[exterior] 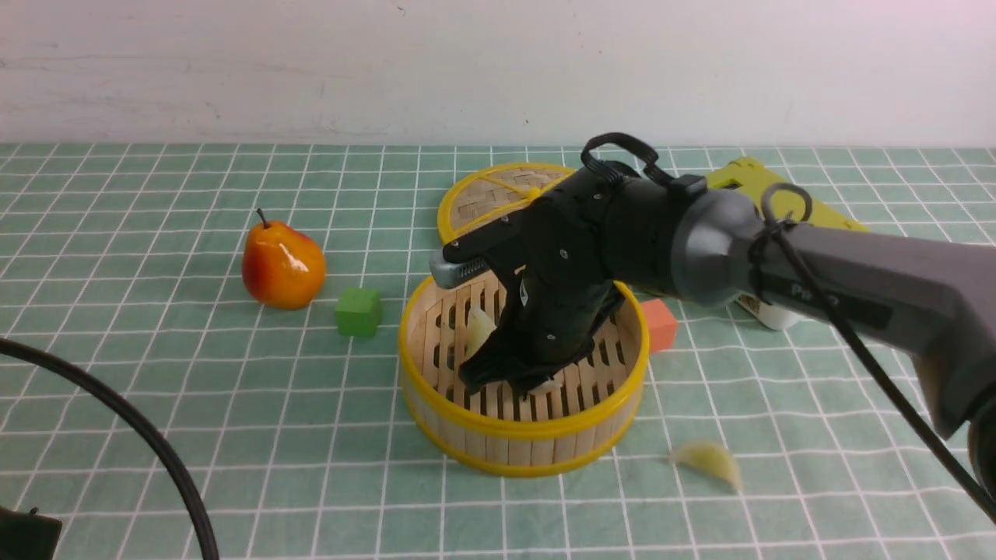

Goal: Put the dumplings into the steamer on the table with the blue tablecloth.
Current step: 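Place the dumpling in the bamboo steamer basket with the right gripper, then reach for and grasp a dumpling lying on the table beside the steamer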

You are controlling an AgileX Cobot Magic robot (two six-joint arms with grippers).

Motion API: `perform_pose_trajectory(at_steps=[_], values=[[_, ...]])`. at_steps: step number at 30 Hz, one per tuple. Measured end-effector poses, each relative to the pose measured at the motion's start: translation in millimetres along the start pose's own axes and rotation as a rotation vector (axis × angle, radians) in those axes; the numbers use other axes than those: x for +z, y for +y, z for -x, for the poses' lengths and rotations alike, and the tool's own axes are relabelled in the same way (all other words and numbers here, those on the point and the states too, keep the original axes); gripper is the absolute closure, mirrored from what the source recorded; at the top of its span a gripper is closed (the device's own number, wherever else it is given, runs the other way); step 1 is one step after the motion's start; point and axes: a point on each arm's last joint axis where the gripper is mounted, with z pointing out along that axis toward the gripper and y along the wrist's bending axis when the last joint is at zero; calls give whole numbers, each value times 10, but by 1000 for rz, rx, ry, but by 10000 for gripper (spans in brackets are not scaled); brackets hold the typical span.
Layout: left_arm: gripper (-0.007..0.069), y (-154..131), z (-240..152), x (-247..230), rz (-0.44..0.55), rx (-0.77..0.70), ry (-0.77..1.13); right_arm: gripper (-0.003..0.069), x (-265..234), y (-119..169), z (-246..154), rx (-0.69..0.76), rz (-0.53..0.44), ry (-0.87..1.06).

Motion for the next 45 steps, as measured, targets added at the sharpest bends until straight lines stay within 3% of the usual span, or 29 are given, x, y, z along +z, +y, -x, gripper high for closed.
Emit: perform_pose_trajectory(at_steps=[6,9,15,19,24,33,40,45], values=[[639,1,-3,0,1,-20,3,229,-149,-8,57,0,-2,-33],[639,1,-3,0,1,-23,3,85,-522,-93,52,-16,-30,-12],[639,1,-3,0,1,-23,3,30,-1237,-322,-131,-62,-44,25],[639,2,-4,0,2,-23,5,87,-1349,-654,-557,6,-31,53],[639,2,-4,0,2,-22,5,172,-1012,-914,-953,47,-52,81],[639,-10,-10,0,-11,-27,11,220,-259,-962,-1125,-37,-38,131],[639,-42,-23,-1,-45,-47,26,251,-134,-966,-1126,-47,-35,127],[639,-41,-34,-2,-44,-48,39,456,-145,-964,-1139,-61,-32,143]])
